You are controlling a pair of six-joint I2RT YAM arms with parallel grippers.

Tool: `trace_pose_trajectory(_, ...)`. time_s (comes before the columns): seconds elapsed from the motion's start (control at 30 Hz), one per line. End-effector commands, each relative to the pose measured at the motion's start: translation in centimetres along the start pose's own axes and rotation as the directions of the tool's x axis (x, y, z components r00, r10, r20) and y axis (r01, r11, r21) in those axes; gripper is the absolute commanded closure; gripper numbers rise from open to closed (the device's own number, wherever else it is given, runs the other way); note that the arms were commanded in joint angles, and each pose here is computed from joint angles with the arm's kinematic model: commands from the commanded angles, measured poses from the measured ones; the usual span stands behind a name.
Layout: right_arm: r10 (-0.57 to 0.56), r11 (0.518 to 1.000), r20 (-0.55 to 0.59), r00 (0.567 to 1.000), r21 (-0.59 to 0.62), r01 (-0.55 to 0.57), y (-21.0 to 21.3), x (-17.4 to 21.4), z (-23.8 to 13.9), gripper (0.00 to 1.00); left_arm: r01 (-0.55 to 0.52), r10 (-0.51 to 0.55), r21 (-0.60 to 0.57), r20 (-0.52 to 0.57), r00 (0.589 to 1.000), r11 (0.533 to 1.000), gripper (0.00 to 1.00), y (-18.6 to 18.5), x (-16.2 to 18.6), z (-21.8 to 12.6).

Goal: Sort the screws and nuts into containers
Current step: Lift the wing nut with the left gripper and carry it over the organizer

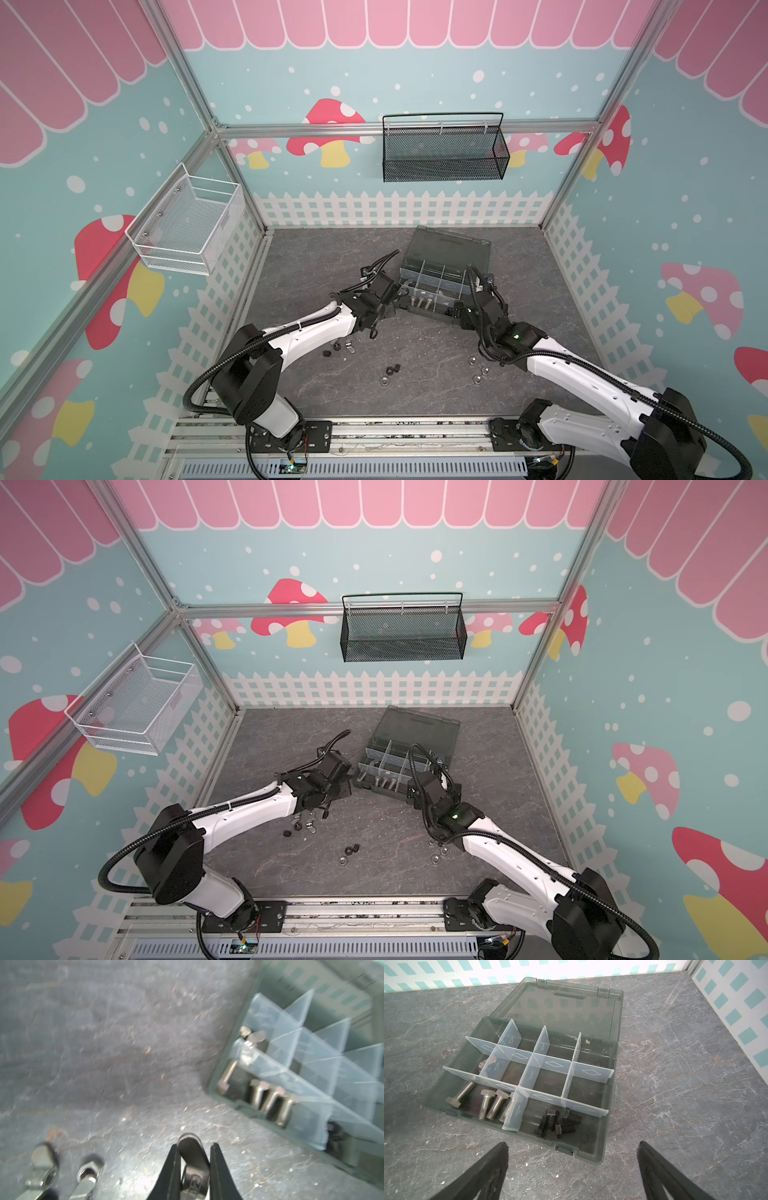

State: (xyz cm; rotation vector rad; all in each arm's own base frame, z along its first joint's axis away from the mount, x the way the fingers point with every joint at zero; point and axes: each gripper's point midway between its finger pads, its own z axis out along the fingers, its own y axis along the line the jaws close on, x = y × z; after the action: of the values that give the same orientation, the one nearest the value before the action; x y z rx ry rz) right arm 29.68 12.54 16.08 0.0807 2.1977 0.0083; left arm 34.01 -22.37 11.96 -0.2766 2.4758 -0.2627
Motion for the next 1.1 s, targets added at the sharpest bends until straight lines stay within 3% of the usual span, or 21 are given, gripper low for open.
trace_pose_trajectory(0.0, 0.012, 1.000, 0.003, 1.000, 0.025, -0.012, -0.1, -0.6, 0.1, 0.02, -0.032, 0.031, 0.024, 0.029, 0.999, 0.999, 0.93, -1.8, -2.1, 0.1)
trace_pose_trajectory(0.47, 0.025, 1.000, -0.018, 1.000, 0.019, -0.024, 0.6, -0.6, 0.6, 0.02, -0.094, 0.090, 0.099, 0.048, 0.995, 0.991, 0.93, -8.7, -7.1, 4.9)
trace_pose_trajectory(1.07, 0.009, 0.999, -0.029, 1.000, 0.038, -0.008, 0.5, -0.3, 1.0, 0.02, -0.048, 0.050, 0.137, -0.012, 0.999, 0.989, 0.93, -10.7, -7.6, 8.6)
